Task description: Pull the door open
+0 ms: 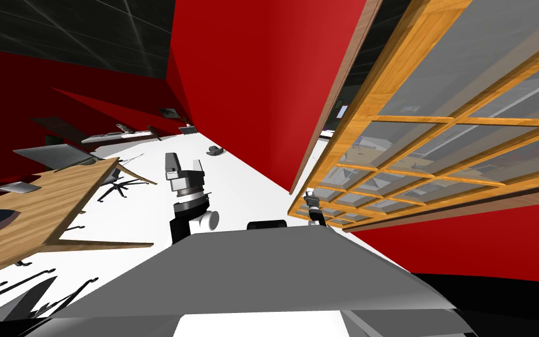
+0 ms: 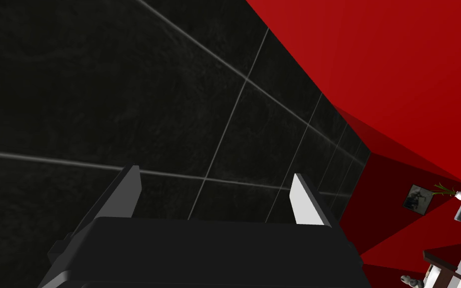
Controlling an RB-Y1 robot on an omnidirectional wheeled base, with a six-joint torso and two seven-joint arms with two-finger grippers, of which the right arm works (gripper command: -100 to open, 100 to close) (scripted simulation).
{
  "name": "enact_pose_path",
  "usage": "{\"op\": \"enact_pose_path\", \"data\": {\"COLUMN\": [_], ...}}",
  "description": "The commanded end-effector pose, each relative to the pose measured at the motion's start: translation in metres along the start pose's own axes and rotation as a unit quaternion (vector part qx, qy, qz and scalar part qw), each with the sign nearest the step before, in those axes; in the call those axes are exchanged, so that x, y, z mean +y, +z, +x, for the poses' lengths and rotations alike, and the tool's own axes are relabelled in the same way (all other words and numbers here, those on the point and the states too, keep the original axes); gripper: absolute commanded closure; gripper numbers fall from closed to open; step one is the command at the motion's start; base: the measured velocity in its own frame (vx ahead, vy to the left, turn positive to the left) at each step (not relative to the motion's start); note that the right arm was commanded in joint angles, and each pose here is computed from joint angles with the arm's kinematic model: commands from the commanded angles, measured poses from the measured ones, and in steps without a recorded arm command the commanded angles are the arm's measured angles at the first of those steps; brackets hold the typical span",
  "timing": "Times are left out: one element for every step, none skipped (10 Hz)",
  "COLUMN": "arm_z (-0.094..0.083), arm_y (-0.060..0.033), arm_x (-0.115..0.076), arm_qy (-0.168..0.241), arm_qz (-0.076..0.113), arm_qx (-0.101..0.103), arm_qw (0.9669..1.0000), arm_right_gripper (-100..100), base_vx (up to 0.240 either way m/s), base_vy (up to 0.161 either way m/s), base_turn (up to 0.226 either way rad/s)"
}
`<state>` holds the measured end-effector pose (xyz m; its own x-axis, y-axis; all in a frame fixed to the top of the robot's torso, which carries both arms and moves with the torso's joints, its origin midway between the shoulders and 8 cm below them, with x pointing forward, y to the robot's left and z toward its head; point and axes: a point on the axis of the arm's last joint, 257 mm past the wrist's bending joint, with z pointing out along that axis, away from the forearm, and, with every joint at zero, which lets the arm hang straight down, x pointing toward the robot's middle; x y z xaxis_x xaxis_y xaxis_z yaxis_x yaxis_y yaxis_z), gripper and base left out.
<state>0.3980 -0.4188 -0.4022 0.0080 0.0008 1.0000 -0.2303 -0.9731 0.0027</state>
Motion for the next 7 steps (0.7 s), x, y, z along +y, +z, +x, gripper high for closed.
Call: {"op": "enact_pose_path", "data": {"arm_z": [0.001,0.001,0.001,0.002,0.002,0.002,0.002], "arm_y": [-0.0038,-0.006,-0.0085,-0.011,-0.0135,-0.0168,-0.0185], "arm_x": [-0.003,-0.005,-0.006,-0.008,-0.009,-0.011,-0.013], "arm_qy": [0.0,0.0,0.0,0.0,0.0,0.001,0.001], "arm_qz": [0.014,0.022,0.03,0.039,0.047,0.057,0.062], "arm_qx": [0.002,0.003,0.003,0.004,0.004,0.004,0.004], "arm_qw": [0.9999,0.9998,0.9995,0.9993,0.9989,0.9984,0.9981], "arm_right_gripper": [100,100,100,100,100,100,100], "base_vx": [-0.204,-0.199,-0.237,-0.214,-0.217,-0.222,-0.228], "base_vy": [-0.002,-0.002,-0.029,-0.052,-0.031,-0.038,-0.05], "base_turn": [0.103,0.066,0.06,0.084,0.077,0.08,0.07]}}
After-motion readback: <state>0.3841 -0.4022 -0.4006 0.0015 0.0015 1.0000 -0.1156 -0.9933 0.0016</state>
